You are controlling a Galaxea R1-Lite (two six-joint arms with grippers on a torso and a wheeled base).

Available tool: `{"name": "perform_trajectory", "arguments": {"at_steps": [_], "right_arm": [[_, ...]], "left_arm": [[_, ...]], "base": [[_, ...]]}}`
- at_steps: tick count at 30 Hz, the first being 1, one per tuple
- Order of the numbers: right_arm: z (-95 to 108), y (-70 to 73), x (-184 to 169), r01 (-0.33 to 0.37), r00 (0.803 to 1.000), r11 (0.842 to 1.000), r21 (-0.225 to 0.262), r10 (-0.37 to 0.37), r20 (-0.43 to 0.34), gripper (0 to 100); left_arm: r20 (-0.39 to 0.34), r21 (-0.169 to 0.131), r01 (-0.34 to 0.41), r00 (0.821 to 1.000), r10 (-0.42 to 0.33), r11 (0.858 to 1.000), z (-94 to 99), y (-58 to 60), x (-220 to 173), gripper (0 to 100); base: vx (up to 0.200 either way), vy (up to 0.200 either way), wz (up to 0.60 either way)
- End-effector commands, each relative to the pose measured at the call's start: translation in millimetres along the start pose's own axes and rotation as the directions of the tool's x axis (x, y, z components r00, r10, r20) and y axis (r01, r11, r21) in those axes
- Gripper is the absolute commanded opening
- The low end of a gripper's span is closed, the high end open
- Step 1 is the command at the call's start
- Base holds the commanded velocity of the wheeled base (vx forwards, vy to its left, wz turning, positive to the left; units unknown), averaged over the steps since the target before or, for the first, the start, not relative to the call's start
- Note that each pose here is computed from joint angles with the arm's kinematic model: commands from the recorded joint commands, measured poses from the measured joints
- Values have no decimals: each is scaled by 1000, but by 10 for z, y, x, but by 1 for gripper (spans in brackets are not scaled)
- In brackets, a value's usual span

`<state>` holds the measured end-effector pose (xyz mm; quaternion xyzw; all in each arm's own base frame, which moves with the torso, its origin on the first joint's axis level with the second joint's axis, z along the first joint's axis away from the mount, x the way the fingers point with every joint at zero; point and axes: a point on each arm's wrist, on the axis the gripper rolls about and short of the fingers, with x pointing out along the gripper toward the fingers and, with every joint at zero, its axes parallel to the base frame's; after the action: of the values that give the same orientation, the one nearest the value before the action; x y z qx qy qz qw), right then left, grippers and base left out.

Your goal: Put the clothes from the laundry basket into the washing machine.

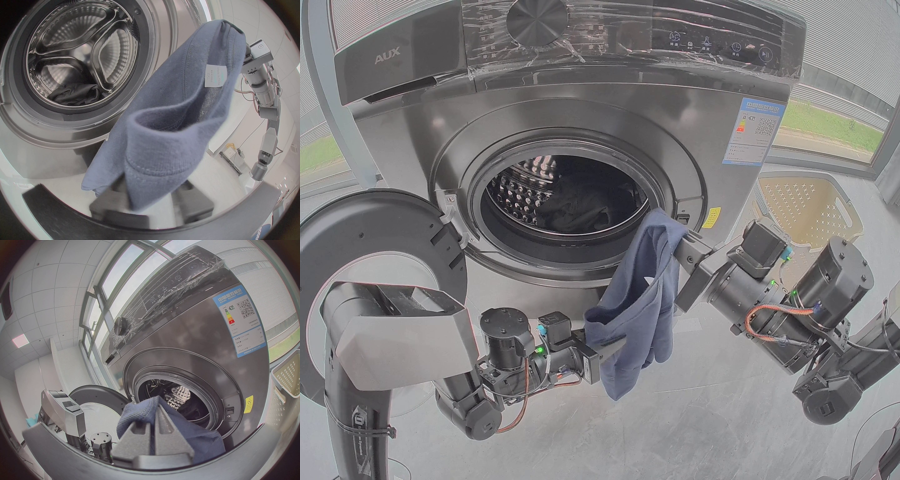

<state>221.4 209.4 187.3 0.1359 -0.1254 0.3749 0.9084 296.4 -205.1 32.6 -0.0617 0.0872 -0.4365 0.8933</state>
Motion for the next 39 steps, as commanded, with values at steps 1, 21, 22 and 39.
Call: {"name": "perform_trajectory", "arguments": {"at_steps": [1,21,22,39], "right_arm": [[-10,-20,-2,7,1000,1000,-1,-7,-4,0],[-150,-193,-259,71,992,997,-21,-73,-107,0],[-138,-213,-269,79,991,996,-28,-81,-105,0],[45,-290,-240,98,994,994,-50,-100,-33,0]], "left_arm": [[6,0,-11,1000,11,1000,18,19,-13,0],[225,30,-148,965,138,988,937,-219,-1230,0],[240,30,-155,960,143,987,974,-211,-1265,0],[427,73,-213,890,162,974,1434,-227,-1548,0]], "base": [[0,0,0],[0,0,0],[0,0,0],[0,0,0]]}}
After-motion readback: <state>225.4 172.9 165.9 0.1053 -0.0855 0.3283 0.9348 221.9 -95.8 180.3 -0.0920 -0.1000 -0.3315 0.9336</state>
